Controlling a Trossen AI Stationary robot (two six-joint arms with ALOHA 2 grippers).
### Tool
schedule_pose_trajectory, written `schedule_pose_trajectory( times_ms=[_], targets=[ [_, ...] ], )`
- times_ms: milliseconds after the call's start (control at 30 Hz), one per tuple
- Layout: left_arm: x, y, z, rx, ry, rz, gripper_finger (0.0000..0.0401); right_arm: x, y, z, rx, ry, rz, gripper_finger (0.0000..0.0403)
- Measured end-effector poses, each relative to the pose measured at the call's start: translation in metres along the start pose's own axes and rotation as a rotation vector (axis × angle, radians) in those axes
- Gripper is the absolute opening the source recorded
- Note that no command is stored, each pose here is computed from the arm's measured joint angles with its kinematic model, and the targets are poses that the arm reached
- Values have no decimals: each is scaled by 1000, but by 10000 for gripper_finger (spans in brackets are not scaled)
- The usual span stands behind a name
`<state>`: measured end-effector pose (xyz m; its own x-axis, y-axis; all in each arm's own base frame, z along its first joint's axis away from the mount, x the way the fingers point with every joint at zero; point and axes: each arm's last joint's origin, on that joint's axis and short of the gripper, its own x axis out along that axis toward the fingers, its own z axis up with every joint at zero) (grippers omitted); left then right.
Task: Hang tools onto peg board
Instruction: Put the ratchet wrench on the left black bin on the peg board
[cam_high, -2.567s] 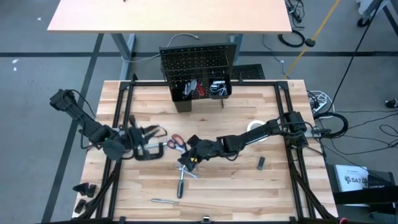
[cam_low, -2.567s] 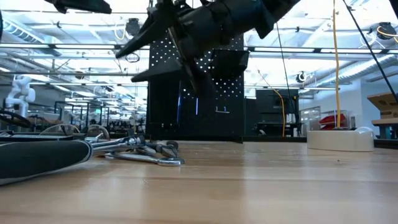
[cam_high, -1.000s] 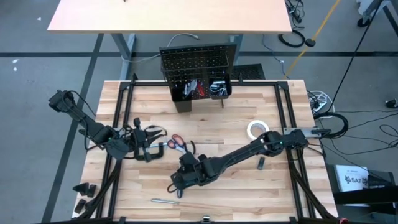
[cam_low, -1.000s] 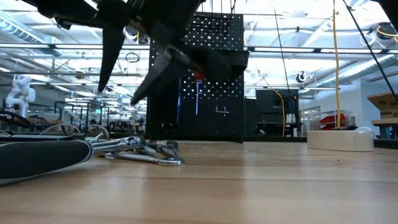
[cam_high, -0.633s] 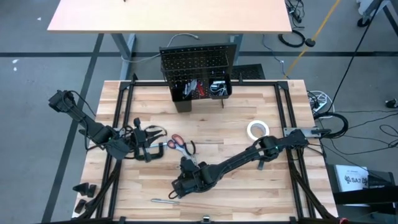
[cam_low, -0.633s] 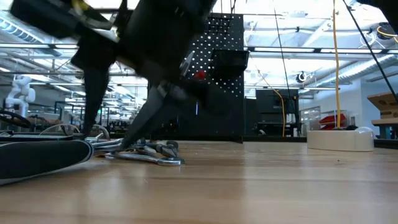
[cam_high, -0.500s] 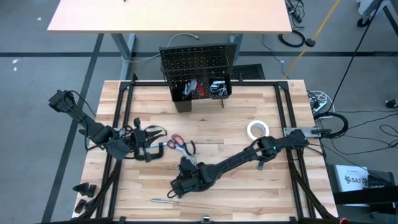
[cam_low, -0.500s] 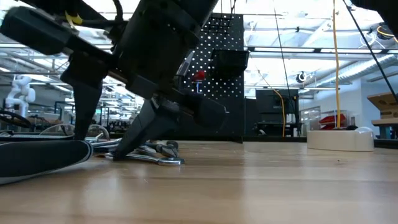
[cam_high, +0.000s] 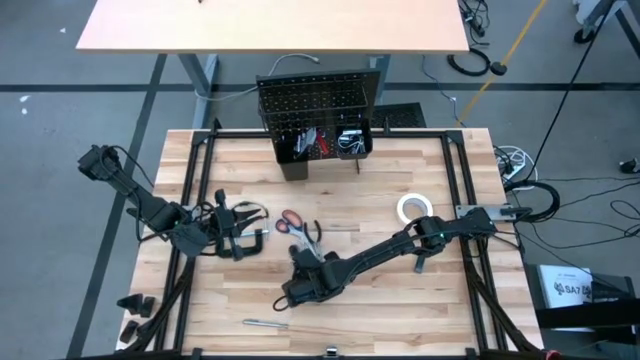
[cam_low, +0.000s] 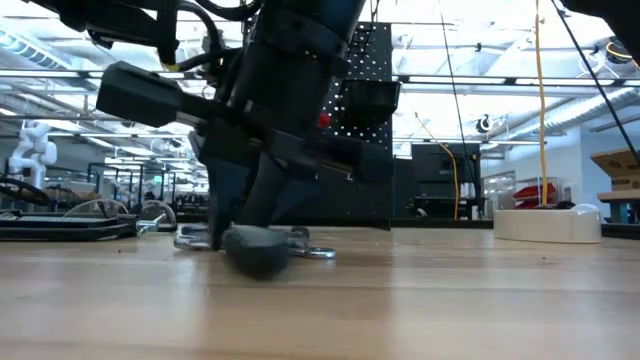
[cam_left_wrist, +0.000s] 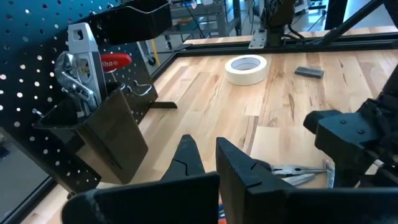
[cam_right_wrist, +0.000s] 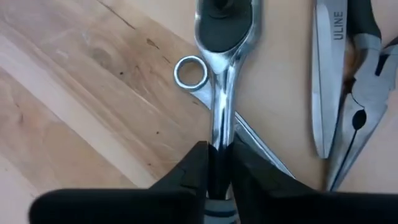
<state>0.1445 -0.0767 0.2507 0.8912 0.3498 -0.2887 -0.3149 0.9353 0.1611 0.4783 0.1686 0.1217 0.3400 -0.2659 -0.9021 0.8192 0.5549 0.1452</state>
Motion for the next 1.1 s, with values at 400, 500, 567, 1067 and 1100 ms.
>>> schedule_pose_trajectory(
  times_ms=[400, 500, 567, 1067, 1100],
  targets=[
    [0, 0, 0, -20, 0, 0, 0, -5, -5, 2, -133, 9, -48, 37],
    [0, 0, 0, -26, -1, 0, 0, -17, -1, 0, -155, -42, -31, 37],
    [0, 0, 0, -26, -1, 0, 0, -27, -1, -1, -184, -63, -38, 35],
    [-1, -5, 7, -97, -32, -100, 0, -167, -8, 5, -202, -425, 78, 34],
    [-1, -6, 9, -103, -40, -120, 0, -176, -11, 5, -203, -445, 81, 34]
  ],
)
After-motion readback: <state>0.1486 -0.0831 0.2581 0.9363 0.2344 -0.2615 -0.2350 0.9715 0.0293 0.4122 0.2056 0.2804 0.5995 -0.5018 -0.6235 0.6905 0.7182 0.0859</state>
